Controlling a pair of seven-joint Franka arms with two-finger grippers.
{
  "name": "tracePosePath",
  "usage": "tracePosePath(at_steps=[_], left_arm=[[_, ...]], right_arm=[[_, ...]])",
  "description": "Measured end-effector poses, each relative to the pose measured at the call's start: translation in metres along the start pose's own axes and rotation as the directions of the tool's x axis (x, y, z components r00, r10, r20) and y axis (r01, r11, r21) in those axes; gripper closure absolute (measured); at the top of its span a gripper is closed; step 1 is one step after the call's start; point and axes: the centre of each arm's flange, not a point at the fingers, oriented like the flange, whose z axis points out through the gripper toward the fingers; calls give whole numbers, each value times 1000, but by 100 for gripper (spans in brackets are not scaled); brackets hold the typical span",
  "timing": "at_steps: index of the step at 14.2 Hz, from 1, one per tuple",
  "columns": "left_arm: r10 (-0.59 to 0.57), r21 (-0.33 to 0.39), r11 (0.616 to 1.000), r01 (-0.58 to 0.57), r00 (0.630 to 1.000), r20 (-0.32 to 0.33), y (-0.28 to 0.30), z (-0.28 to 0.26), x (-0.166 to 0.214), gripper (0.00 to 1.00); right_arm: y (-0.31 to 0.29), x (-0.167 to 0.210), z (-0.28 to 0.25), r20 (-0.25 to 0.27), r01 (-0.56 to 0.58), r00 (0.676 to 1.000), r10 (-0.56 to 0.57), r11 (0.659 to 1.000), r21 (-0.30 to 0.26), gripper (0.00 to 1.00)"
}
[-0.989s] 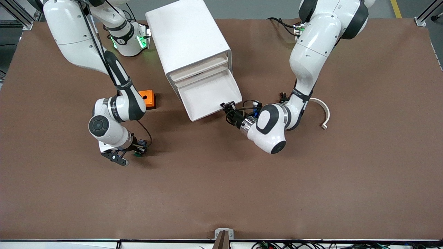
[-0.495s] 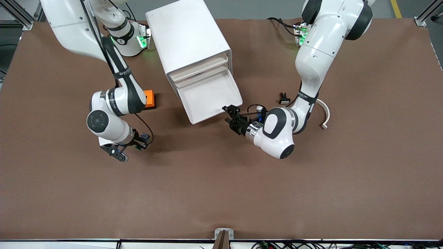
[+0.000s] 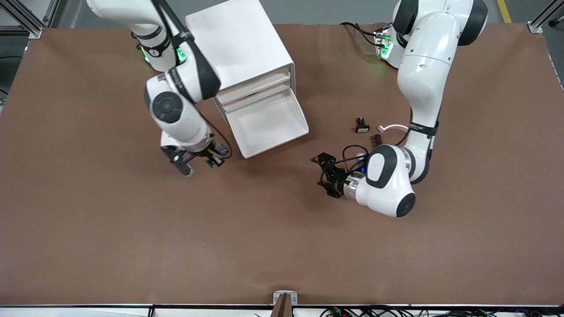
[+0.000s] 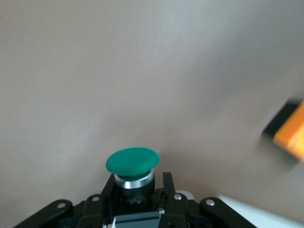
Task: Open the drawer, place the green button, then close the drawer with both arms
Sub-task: 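Carry the green button into the open drawer with the right gripper and release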
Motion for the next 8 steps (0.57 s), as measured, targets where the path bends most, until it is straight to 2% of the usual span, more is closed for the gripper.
tracePosePath(at_steps=[4, 6, 8], left_arm=[[185, -140, 970, -200, 976, -111, -5, -64, 11, 0], [280, -171, 935, -310, 943, -177, -11, -86, 14, 0], [397, -174, 880, -442, 886, -239, -22, -104, 11, 0]], right_arm=[[-11, -77, 9, 0, -136, 991, 136, 991, 0, 59], [-13, -102, 20, -2, -222, 975, 222, 975, -2, 59], [-16, -120, 38, -5, -300, 954, 300, 954, 0, 59]])
